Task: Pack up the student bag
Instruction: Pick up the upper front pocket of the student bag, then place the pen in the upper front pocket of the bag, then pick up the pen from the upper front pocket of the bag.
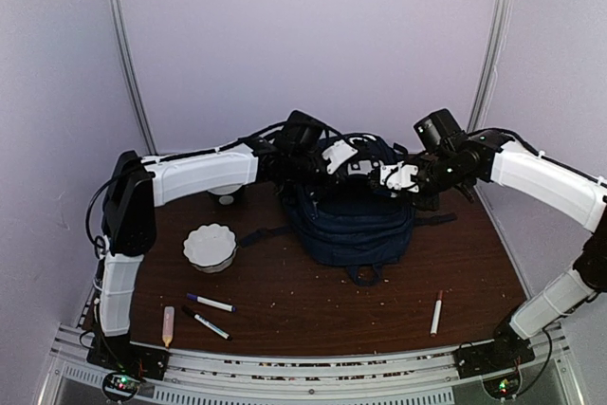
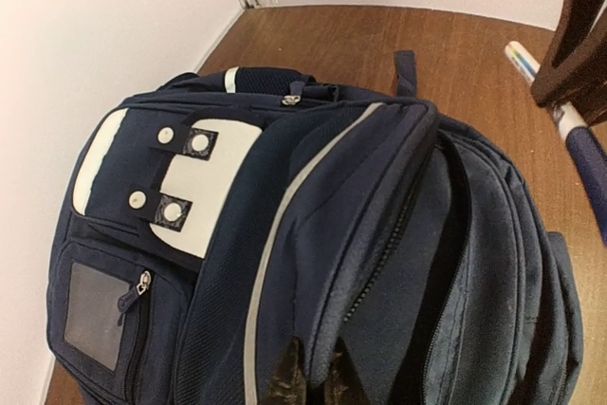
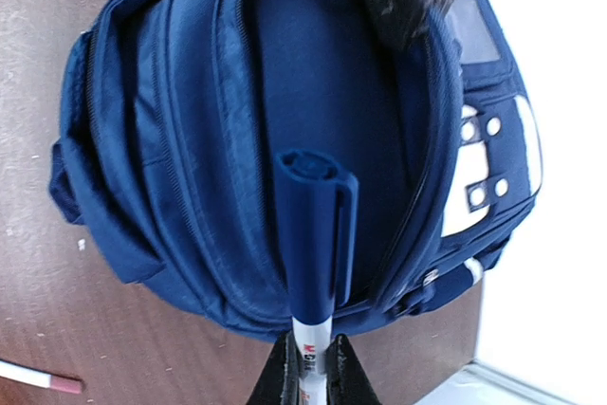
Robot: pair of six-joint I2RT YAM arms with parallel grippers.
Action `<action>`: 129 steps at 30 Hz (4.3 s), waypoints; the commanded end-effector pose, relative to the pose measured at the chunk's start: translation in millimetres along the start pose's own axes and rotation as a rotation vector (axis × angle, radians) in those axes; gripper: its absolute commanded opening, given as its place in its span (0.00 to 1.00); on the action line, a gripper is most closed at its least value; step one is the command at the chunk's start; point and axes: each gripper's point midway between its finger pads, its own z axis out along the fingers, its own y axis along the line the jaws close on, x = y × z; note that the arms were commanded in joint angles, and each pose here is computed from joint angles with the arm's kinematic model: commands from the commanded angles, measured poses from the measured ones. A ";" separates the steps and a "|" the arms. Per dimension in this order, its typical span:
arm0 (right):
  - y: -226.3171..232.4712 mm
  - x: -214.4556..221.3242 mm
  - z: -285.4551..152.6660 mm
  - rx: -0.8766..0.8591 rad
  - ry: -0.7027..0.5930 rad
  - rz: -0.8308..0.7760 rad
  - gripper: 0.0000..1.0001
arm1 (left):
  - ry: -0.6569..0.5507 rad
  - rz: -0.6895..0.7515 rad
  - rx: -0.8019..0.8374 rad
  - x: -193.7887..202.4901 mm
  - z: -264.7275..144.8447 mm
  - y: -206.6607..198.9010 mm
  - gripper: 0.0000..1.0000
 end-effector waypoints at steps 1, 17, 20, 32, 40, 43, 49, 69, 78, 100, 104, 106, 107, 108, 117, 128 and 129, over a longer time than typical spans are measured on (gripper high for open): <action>-20.2 -14.6 8.3 0.103 0.038 -0.088 0.00 | -0.255 -0.007 -0.029 -89.0 -54.2 20.7 0.00; -28.3 -46.3 75.8 0.206 0.089 -0.248 0.00 | -0.330 -0.067 0.036 -106.6 -72.7 22.1 0.00; -33.7 -45.4 92.5 0.241 0.118 -0.276 0.00 | -0.337 -0.071 0.046 -108.3 -75.3 21.2 0.00; -74.2 -47.1 134.0 0.465 0.193 -0.284 0.11 | -0.359 -0.085 0.068 -110.5 -81.3 21.1 0.00; -71.3 -45.9 120.1 0.475 0.164 -0.249 0.30 | -0.341 -0.103 0.059 -99.6 -75.0 24.2 0.00; -65.7 -46.3 105.0 0.451 0.132 -0.211 0.32 | -0.344 -0.114 0.052 -97.4 -73.6 27.4 0.00; -23.3 -45.9 72.0 0.274 0.032 -0.170 0.33 | -0.328 -0.150 0.036 -86.3 -65.8 36.5 0.00; 191.5 82.1 -22.8 -0.563 0.232 -0.231 0.30 | -0.277 -0.221 0.044 -55.6 -45.6 42.6 0.00; 221.4 127.2 -28.3 -0.634 0.336 -0.389 0.37 | -0.269 -0.233 0.052 -50.7 -43.5 40.9 0.00; 241.6 139.7 33.2 -0.510 0.387 -0.551 0.39 | -0.270 -0.237 0.052 -51.6 -46.9 44.5 0.00; 233.2 116.3 45.8 -0.476 0.341 -0.454 0.36 | -0.269 -0.237 0.050 -50.3 -46.7 45.2 0.00; 227.0 103.2 51.3 -0.464 0.324 -0.394 0.34 | -0.271 -0.238 0.051 -50.6 -46.6 45.0 0.00; 227.8 99.4 53.9 -0.481 0.325 -0.373 0.33 | -0.270 -0.239 0.054 -50.6 -46.4 44.3 0.00; 228.4 95.9 55.3 -0.495 0.321 -0.357 0.32 | -0.272 -0.240 0.054 -50.9 -47.2 44.8 0.00; 233.3 90.7 65.3 -0.556 0.350 -0.251 0.29 | -0.263 -0.244 0.057 -47.7 -46.7 43.6 0.00; 229.4 105.7 54.4 -0.508 0.385 -0.215 0.32 | -0.270 -0.246 0.062 -47.1 -45.1 43.7 0.00; 227.3 105.7 55.3 -0.495 0.385 -0.217 0.31 | -0.271 -0.248 0.062 -46.9 -44.6 43.7 0.00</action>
